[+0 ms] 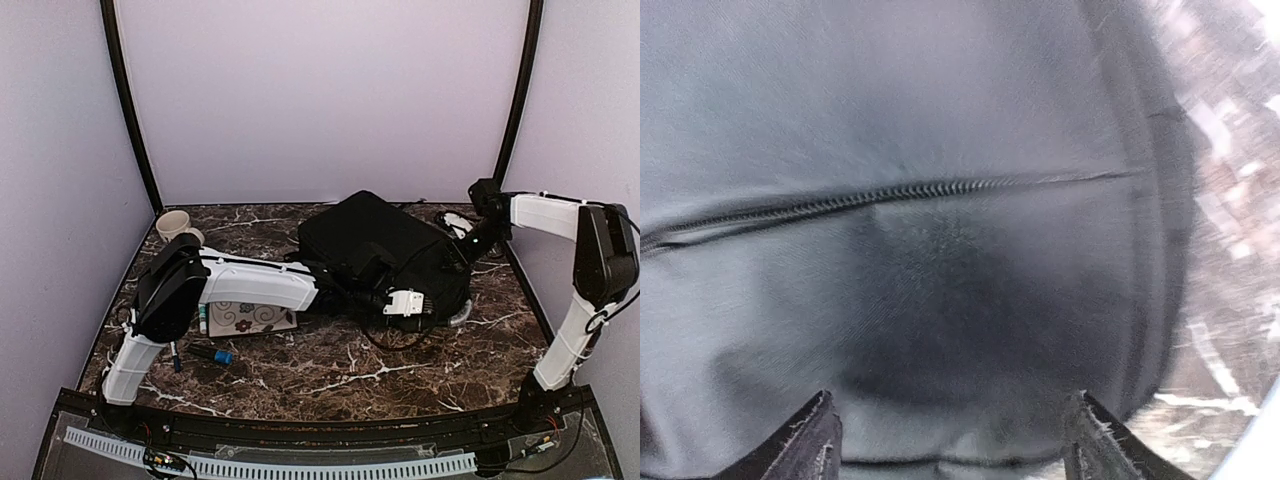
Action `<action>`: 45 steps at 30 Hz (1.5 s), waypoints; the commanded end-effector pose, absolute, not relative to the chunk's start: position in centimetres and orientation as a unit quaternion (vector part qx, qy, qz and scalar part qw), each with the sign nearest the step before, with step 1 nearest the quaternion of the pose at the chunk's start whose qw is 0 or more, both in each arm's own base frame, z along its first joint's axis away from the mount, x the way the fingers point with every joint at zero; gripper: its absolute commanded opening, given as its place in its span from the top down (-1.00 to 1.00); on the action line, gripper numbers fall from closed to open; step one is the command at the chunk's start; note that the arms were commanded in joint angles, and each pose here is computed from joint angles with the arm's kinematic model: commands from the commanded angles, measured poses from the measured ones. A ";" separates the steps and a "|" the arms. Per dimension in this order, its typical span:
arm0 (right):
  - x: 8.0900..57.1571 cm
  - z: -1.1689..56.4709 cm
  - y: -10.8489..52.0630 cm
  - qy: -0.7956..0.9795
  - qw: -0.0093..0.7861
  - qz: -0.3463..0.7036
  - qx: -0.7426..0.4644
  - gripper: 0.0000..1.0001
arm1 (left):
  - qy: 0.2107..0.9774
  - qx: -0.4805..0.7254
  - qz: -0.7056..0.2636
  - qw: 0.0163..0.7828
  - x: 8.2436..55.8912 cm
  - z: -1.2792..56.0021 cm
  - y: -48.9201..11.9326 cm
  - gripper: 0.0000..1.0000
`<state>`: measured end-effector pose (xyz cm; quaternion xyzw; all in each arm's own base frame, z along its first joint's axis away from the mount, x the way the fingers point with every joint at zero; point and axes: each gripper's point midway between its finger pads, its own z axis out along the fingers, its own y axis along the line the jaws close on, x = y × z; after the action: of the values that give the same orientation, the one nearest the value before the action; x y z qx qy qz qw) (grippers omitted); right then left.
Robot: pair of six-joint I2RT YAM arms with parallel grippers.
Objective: Pack the student bag
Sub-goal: Move the student bag to the center of the board, then grab the largest pocket of the student bag.
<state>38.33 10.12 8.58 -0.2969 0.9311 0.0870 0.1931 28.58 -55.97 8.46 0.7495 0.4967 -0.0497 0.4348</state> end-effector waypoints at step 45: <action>29.8 8.2 13.6 0.886 0.257 0.092 -0.374 0.06 | 0.647 0.483 -0.407 0.426 32.6 14.6 -63.1 1.00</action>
<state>27.92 13.36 8.08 -0.3834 0.8879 0.1174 0.2253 32.15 -62.26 10.36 0.4971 0.6743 -0.3785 0.3937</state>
